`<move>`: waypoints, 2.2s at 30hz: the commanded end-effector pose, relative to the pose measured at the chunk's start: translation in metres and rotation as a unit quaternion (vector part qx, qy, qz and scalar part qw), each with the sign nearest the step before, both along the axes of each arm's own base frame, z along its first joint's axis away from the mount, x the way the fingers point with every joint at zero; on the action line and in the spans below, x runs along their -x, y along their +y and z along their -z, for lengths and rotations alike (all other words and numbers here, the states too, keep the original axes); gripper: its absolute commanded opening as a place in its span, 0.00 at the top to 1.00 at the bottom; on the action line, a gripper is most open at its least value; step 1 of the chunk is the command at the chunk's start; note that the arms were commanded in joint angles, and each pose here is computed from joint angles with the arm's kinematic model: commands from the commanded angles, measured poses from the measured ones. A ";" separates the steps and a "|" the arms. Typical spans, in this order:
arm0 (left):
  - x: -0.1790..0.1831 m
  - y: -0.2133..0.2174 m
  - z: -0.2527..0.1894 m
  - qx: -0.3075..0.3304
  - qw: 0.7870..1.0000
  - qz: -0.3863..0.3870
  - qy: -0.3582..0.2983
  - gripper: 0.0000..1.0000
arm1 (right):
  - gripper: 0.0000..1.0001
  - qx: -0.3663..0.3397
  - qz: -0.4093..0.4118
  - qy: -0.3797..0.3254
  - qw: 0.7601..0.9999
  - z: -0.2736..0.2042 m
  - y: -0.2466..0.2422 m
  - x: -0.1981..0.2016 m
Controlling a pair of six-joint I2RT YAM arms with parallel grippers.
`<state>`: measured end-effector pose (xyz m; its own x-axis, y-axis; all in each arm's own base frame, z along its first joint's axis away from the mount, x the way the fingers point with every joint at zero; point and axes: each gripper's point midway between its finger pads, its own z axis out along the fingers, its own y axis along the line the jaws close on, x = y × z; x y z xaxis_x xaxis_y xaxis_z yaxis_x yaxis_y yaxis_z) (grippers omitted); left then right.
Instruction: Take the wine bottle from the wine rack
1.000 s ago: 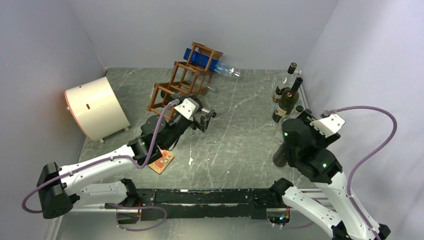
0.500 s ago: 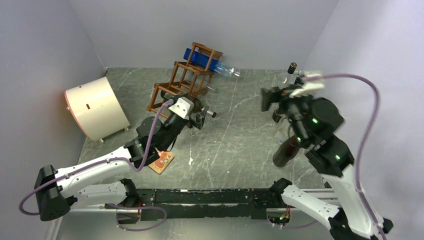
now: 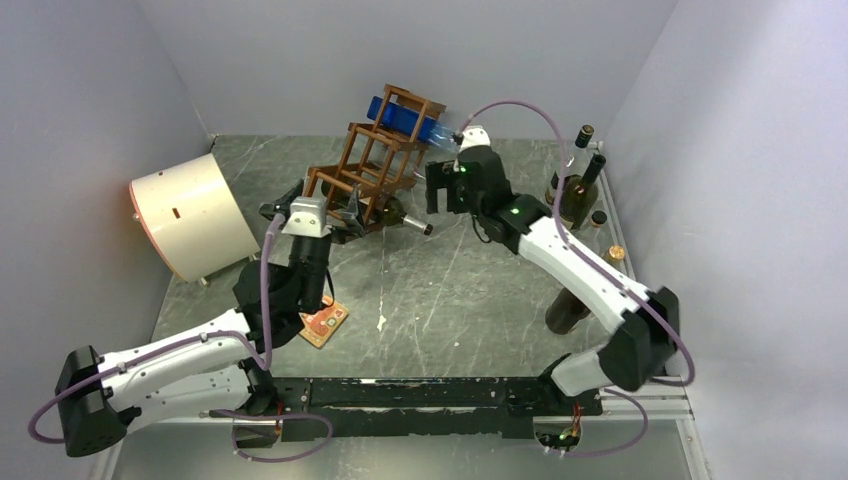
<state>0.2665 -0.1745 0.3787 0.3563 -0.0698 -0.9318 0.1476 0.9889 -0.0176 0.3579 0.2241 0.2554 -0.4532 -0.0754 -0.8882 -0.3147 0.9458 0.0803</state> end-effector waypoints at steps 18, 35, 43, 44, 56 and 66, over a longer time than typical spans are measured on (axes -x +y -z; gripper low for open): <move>-0.006 0.017 -0.015 0.039 0.999 -0.021 -0.008 0.01 | 0.03 -0.086 0.028 0.035 0.995 0.065 0.080 -0.099; -0.011 0.015 -0.012 0.042 0.999 -0.016 0.002 0.05 | 0.10 -0.102 -0.036 0.015 0.994 0.062 0.172 -0.084; -0.010 0.014 -0.013 0.044 0.999 -0.014 0.003 0.05 | 0.10 -0.089 -0.041 0.016 0.995 0.057 0.179 -0.071; -0.010 0.014 -0.013 0.044 0.999 -0.013 0.004 0.05 | 0.10 -0.085 -0.039 0.009 0.996 0.050 0.173 -0.069; -0.010 0.012 -0.013 0.047 0.999 -0.005 0.007 0.04 | 0.00 0.099 -0.046 -0.057 0.992 0.018 0.058 -0.081; -0.013 0.008 -0.009 0.041 0.999 -0.005 0.012 0.03 | 0.00 0.318 -0.092 -0.099 0.938 0.019 0.010 -0.102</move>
